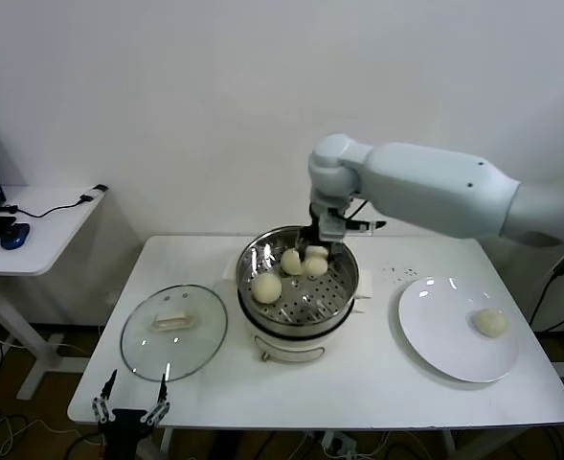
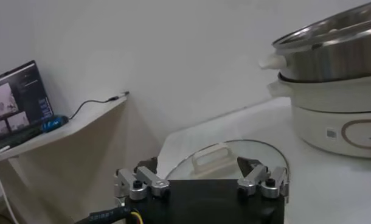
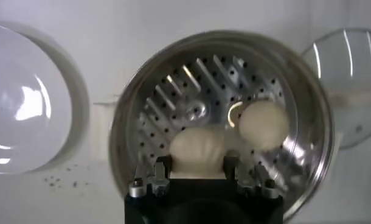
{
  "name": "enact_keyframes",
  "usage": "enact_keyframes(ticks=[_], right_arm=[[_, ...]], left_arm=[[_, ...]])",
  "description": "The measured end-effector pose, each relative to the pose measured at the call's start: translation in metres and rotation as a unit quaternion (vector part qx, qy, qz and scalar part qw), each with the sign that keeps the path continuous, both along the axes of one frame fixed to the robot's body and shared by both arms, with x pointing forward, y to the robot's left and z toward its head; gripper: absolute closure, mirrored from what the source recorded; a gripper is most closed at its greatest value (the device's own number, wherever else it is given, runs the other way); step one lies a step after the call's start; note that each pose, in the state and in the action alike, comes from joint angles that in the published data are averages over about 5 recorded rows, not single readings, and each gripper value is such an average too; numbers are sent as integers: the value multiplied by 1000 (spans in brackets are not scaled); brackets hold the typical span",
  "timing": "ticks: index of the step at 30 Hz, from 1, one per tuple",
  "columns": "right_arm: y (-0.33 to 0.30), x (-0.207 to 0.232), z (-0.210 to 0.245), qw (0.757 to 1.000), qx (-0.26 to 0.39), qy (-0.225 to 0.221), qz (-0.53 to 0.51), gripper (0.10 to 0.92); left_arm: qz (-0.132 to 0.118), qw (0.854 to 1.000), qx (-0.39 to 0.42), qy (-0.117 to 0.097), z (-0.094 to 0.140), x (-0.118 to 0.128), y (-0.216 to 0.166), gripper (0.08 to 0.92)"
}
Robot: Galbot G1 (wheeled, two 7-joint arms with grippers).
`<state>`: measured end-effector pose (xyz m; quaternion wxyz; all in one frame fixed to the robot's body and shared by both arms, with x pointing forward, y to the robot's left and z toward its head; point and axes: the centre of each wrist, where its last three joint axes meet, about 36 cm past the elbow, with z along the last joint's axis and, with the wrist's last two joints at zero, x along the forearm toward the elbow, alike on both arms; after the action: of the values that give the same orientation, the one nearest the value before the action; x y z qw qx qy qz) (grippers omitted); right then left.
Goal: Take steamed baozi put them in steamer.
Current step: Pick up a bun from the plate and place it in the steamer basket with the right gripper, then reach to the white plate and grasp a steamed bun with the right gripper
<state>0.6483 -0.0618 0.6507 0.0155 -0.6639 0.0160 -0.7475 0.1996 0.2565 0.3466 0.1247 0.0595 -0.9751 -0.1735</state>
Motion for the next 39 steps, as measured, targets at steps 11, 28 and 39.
enact_keyframes(ticks=[11,28,39], right_arm=[[21,-16,-43,999,-15,36,37,437],[31,-18,-56,998,-16,36,52,203],[-6,8,-9,999,21,15,-33,200]], left_arm=[[1,1000,0,4,-5,-1,1,177],[0,1000,1,4,-6,0,1,177],[-2,1000,2,-2,-1,0,0,177]])
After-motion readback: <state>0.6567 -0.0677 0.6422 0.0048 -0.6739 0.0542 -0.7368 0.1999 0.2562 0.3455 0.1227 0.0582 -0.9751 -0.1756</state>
